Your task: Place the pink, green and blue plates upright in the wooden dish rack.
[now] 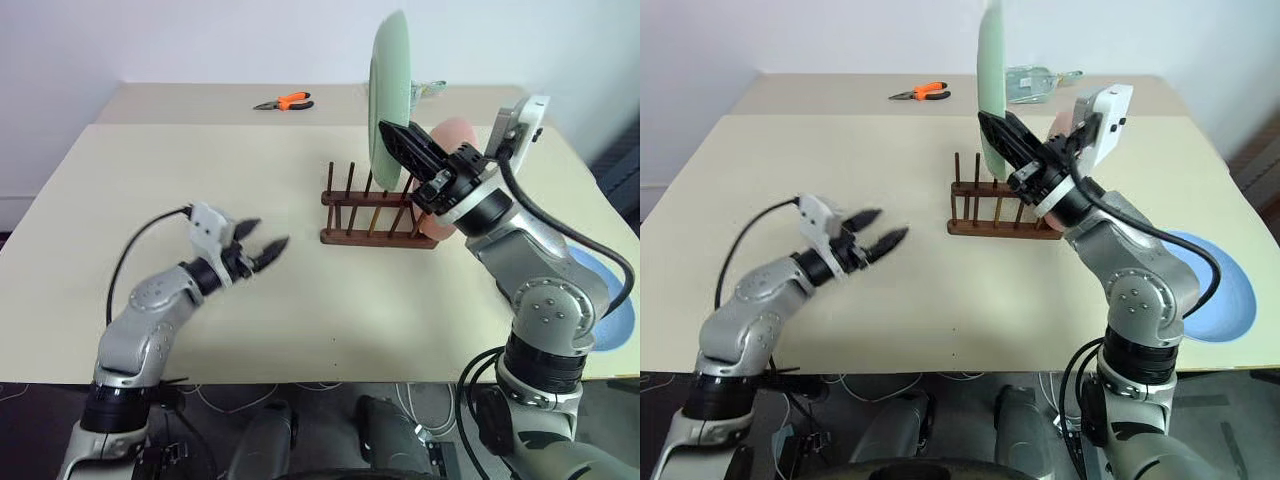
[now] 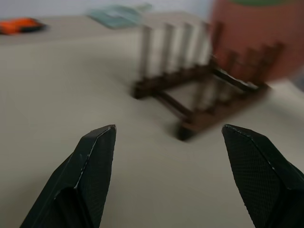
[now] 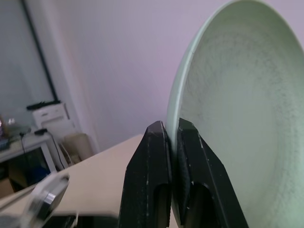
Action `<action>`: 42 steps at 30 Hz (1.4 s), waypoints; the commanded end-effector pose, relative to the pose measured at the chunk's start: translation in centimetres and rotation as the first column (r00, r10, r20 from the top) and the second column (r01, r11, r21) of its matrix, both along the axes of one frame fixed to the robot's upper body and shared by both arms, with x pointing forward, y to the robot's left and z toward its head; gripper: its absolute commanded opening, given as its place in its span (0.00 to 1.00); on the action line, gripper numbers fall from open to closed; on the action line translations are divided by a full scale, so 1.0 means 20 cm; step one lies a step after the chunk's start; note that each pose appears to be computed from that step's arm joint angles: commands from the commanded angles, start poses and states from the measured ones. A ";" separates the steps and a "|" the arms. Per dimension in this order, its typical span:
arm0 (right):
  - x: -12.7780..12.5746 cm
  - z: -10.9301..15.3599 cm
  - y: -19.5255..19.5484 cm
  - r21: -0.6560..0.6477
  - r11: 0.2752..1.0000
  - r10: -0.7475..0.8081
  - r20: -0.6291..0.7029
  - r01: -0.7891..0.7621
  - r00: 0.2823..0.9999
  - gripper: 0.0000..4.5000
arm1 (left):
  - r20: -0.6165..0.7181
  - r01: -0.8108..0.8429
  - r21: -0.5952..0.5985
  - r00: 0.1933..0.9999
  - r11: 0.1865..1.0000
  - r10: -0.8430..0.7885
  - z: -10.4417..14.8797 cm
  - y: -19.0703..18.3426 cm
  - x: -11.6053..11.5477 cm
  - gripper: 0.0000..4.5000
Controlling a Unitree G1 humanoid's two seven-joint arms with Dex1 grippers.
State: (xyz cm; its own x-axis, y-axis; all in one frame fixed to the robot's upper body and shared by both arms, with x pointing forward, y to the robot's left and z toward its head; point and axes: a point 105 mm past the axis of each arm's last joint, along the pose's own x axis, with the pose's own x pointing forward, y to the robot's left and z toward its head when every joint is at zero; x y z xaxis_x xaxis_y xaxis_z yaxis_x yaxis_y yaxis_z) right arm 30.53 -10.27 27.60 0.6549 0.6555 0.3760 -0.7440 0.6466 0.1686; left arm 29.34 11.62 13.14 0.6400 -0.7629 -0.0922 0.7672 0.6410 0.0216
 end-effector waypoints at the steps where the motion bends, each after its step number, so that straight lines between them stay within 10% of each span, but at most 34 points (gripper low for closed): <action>1: 0.01 0.00 -0.03 0.041 0.999 -0.009 -0.045 0.011 0.999 0.00 | -0.027 0.180 -0.003 0.983 0.984 -0.180 0.00 -0.13 -0.13 0.81; 11: 0.16 -0.05 -0.07 0.108 0.994 -0.013 -0.178 0.033 0.984 0.00 | -0.027 0.262 -0.015 0.965 0.965 -0.262 0.01 -0.24 -0.20 0.81; 17: 0.18 0.00 -0.08 -0.037 0.995 -0.091 -0.068 0.089 0.993 0.54 | -0.018 0.267 -0.015 0.963 0.964 -0.267 0.03 -0.25 -0.20 0.82; 27: -0.07 0.19 -0.57 -0.291 0.890 -0.297 0.217 0.352 0.930 0.66 | -0.031 0.302 0.011 0.953 0.953 -0.302 0.00 -0.28 -0.19 0.82; 31: -0.16 -0.07 -0.76 -0.500 0.767 -0.410 0.101 0.403 0.906 0.99 | -0.040 0.345 0.025 0.938 0.938 -0.344 -0.01 -0.29 -0.18 0.82; 36: -0.23 -0.59 -0.91 -0.742 0.569 -0.609 -0.091 0.354 0.788 0.99 | -0.022 0.404 0.039 0.915 0.914 -0.404 0.00 -0.34 -0.16 0.82; 42: -0.26 -0.90 -1.03 -0.871 0.393 -0.738 -0.109 0.294 0.666 0.87 | -0.015 0.432 0.039 0.902 0.901 -0.432 0.00 -0.37 -0.16 0.82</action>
State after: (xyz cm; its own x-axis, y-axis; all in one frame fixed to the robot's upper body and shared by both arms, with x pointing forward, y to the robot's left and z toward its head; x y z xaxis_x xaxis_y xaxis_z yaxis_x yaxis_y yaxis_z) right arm 25.17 -29.59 10.11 0.8825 0.0649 -0.4659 -0.2436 0.9103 -0.3347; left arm 26.21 4.51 12.50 0.2653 -0.9531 -0.1460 0.9635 0.2677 0.0027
